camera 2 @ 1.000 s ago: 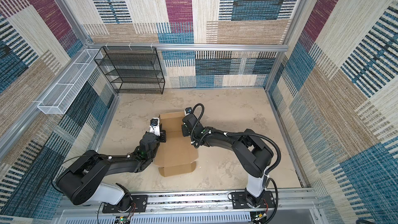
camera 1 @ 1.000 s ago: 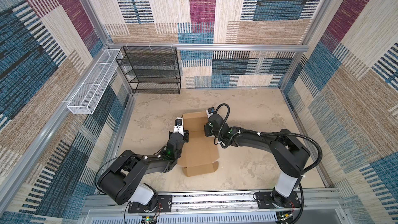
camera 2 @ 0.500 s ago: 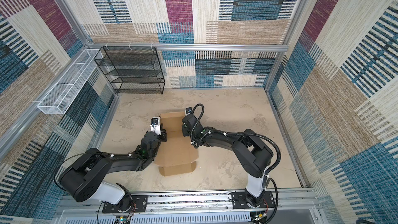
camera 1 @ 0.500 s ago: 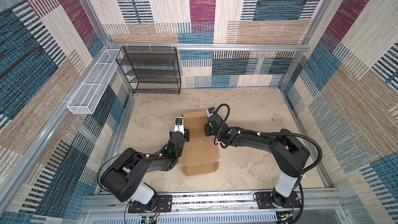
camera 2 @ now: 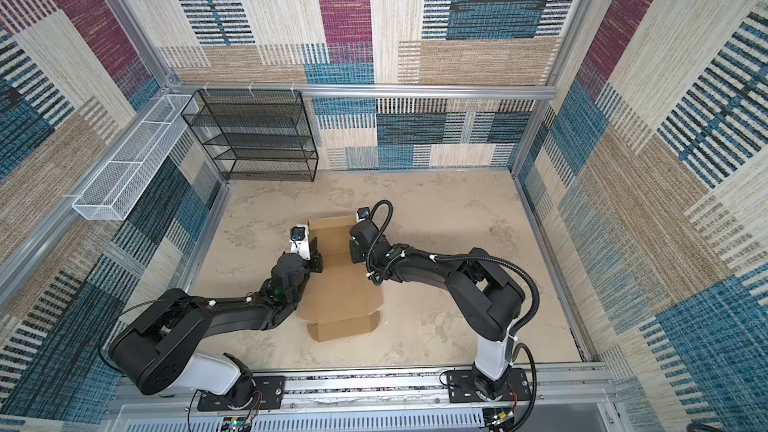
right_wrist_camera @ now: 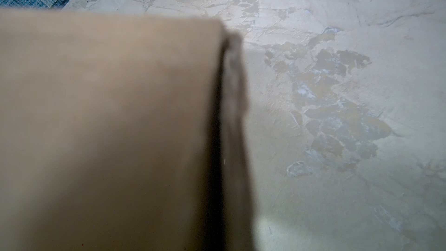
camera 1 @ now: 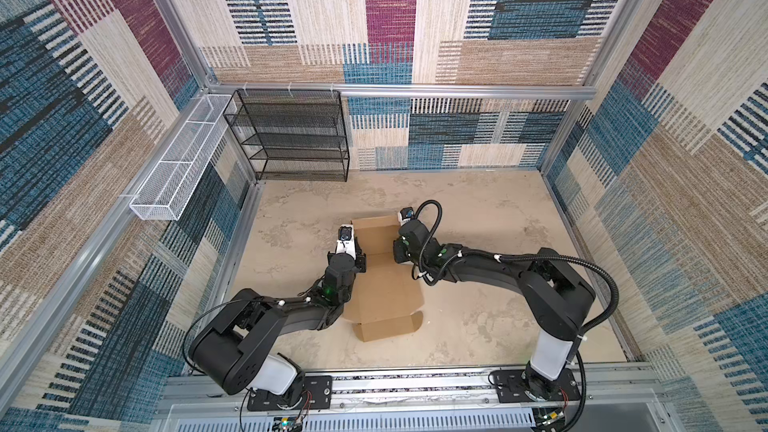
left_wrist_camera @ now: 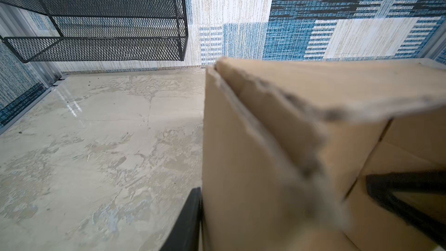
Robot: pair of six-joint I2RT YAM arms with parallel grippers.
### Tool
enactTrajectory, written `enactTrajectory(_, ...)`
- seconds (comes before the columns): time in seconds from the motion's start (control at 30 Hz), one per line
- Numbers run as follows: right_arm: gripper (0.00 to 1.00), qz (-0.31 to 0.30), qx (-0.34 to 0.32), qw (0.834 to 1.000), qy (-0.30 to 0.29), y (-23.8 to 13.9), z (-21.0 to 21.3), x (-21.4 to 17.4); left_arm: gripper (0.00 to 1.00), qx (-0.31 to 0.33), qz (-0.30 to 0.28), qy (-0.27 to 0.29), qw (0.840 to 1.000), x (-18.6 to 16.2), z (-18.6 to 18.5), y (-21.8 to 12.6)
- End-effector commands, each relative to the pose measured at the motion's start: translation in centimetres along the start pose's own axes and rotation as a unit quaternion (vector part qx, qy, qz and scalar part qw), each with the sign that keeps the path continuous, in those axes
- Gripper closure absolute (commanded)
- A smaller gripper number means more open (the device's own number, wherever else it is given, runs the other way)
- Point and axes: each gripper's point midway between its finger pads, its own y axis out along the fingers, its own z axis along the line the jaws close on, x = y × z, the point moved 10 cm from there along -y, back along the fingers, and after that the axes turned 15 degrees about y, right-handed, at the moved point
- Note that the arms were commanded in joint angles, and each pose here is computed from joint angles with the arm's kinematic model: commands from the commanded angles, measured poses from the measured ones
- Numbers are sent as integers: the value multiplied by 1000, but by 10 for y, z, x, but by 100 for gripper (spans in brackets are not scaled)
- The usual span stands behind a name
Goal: Fold the paper box
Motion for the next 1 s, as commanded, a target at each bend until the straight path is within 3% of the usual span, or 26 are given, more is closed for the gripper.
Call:
enactTrajectory(0.0, 100, -1, 11, 1000, 3, 0, 5, 2, 74, -1, -11, -22, 1000, 4, 1, -1)
enactTrajectory(0.43, 100, 3, 16, 1000, 2, 0, 4, 0, 72, 20, -29, -2, 999, 19, 2, 5)
enactTrajectory(0.5, 100, 2, 17, 1000, 2, 0, 4, 0, 79, 23, -28, 1, 999, 19, 2, 6)
enactTrajectory(0.6, 100, 3, 16, 1000, 2, 0, 3, 0, 99, 28, -27, 1, 999, 18, 2, 7)
enactTrajectory(0.97, 100, 0, 16, 1000, 4, 0, 6, 2, 100, 13, -13, 1, 1000, 11, 0, 6)
